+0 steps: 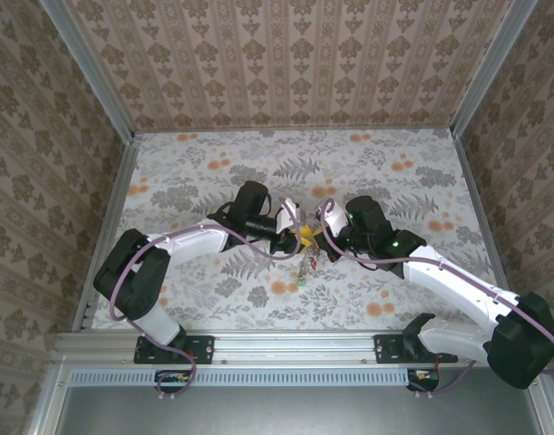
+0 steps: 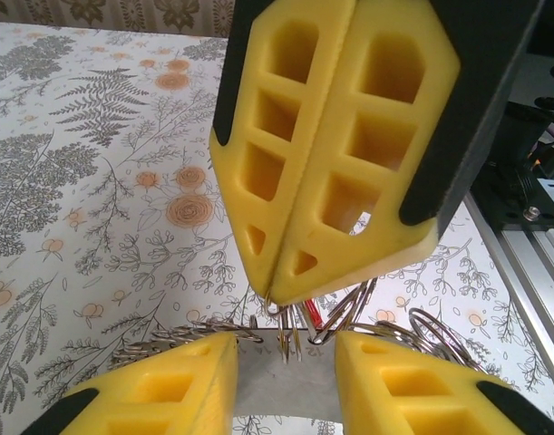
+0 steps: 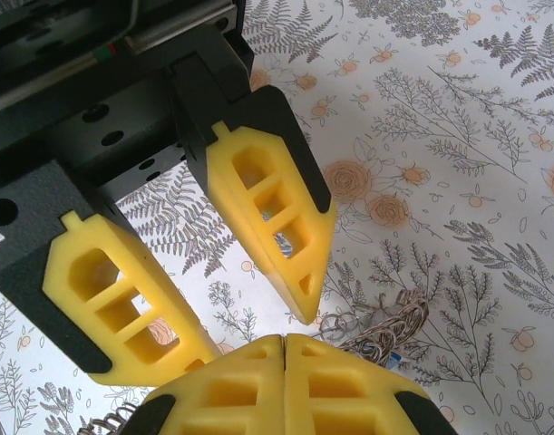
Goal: Put the keys on the keyring
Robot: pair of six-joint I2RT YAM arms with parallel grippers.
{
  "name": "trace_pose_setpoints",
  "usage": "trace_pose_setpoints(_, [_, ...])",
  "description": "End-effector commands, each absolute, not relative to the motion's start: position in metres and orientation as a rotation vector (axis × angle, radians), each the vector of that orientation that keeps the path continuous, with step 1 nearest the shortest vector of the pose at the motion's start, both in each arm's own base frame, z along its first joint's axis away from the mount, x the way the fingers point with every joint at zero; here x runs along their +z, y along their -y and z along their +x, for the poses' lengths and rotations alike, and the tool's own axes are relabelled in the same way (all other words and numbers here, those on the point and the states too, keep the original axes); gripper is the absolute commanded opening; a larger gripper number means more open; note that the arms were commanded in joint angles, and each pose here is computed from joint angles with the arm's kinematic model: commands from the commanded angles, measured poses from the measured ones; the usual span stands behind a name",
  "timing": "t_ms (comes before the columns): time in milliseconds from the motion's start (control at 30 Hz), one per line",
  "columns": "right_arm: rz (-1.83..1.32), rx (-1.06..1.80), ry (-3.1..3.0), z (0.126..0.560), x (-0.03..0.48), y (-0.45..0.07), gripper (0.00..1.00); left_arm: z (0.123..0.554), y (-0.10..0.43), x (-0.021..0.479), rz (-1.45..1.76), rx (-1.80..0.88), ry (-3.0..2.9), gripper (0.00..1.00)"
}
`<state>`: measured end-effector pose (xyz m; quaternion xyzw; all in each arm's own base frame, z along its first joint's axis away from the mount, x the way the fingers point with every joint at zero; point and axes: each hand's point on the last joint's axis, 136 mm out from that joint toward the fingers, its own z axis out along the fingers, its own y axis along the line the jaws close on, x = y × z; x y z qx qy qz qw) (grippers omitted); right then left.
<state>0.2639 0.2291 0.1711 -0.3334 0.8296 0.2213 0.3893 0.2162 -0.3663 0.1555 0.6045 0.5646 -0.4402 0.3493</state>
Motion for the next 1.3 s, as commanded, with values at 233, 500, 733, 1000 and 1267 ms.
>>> trace_pose_setpoints(233, [-0.846, 0.579, -2.039, 0.266, 0.192, -0.232, 0.00, 0.214, 0.374, 0.154, 1.634, -1.140, -1.439, 0.23])
trace_pose_setpoints(500, [-0.849, 0.576, -2.037, 0.266, 0.191, -0.232, 0.00, 0.213, 0.373, 0.150, 1.654, -1.124, -1.447, 0.21])
trace_pose_setpoints(733, [-0.851, 0.582, -2.038, 0.266, 0.191, -0.233, 0.00, 0.214, 0.375, 0.154, 1.658, -1.107, -1.427, 0.08])
trace_pose_setpoints(1000, [-0.854, 0.589, -2.043, 0.264, 0.190, -0.233, 0.00, 0.216, 0.375, 0.155, 1.658, -1.093, -1.423, 0.19])
trace_pose_setpoints(1267, [-0.855, 0.579, -2.050, 0.265, 0.188, -0.232, 0.00, 0.217, 0.375, 0.160, 1.655, -1.091, -1.405, 0.00])
